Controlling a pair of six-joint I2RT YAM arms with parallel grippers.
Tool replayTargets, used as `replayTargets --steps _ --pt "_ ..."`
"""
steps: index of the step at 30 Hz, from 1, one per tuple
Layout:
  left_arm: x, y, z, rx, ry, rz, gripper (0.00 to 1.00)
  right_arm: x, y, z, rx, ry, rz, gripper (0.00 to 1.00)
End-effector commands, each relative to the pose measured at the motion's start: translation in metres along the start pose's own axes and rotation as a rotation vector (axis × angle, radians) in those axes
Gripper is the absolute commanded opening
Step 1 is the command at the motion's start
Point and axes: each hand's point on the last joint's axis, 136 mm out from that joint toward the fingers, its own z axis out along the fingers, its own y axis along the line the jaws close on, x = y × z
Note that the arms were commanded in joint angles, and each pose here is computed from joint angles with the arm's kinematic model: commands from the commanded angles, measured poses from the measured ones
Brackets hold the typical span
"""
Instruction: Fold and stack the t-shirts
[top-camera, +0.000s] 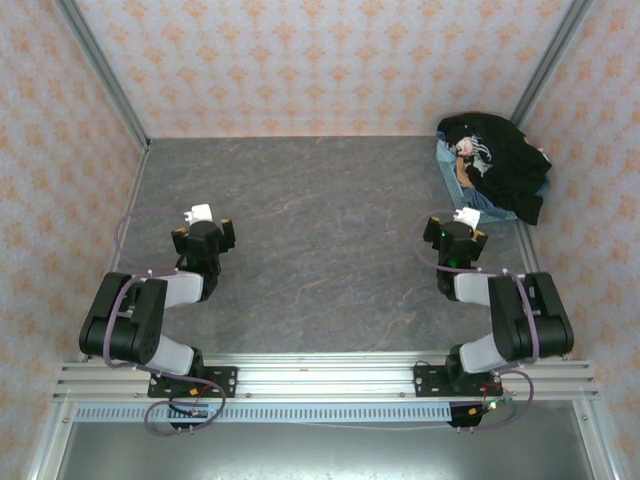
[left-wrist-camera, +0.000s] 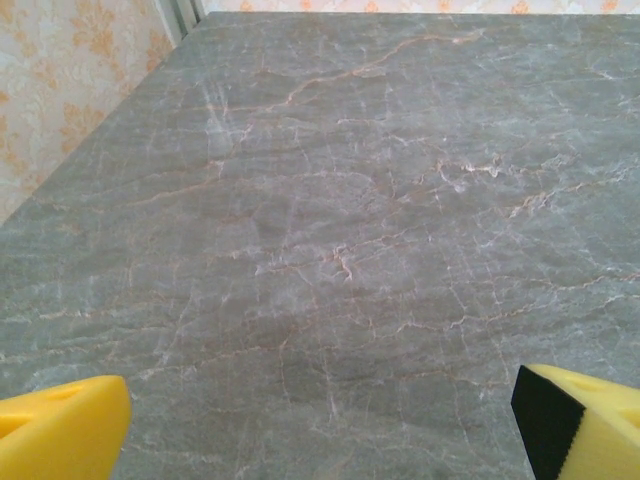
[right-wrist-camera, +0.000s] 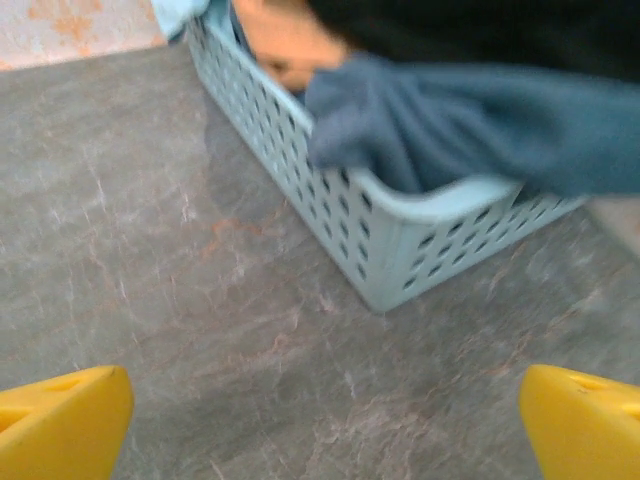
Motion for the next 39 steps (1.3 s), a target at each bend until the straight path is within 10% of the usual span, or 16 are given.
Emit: replayTargets --steps 1,4,8,11,23,26,33,39 --pt "-0.07 -0.001 -0.033 -0.02 -0.151 -0.008 1.0 -0.097 -0.007 -0.038 0.069 -0.171 0.124 0.99" --pt "-0.126 0.0 -0.058 -0.022 -0.263 -0.095 1.0 -0.155 -0.009 -0.06 0.045 -0.071 0.315 0.99" --pt "-0.139 0.052 -0.08 -0.324 0.124 -0.432 1.0 -0.191 -0.011 -0.043 0.031 0.04 0.482 0.99" --pt "-0.14 0.006 -0.043 -0.092 0.362 -0.502 1.0 -0.198 -0.027 -0.003 0.158 0.154 0.475 0.99" --pt "-0.17 -0.146 -0.095 0.48 0.44 -0.406 1.0 -0.144 -0.052 0.135 0.241 0.545 0.35 0.99" --pt "-0.166 -0.155 -0.109 0.526 0.452 -0.395 0.99 -0.123 -0.051 0.156 0.25 0.601 0.336 0.86" --pt "-0.178 -0.158 -0.136 0.617 0.414 -0.417 0.85 -0.185 -0.051 0.139 0.216 0.362 0.418 0.0" --pt "-0.181 -0.152 -0.139 0.599 0.402 -0.406 0.8 -0.295 -0.025 0.063 0.088 0.078 0.442 0.0"
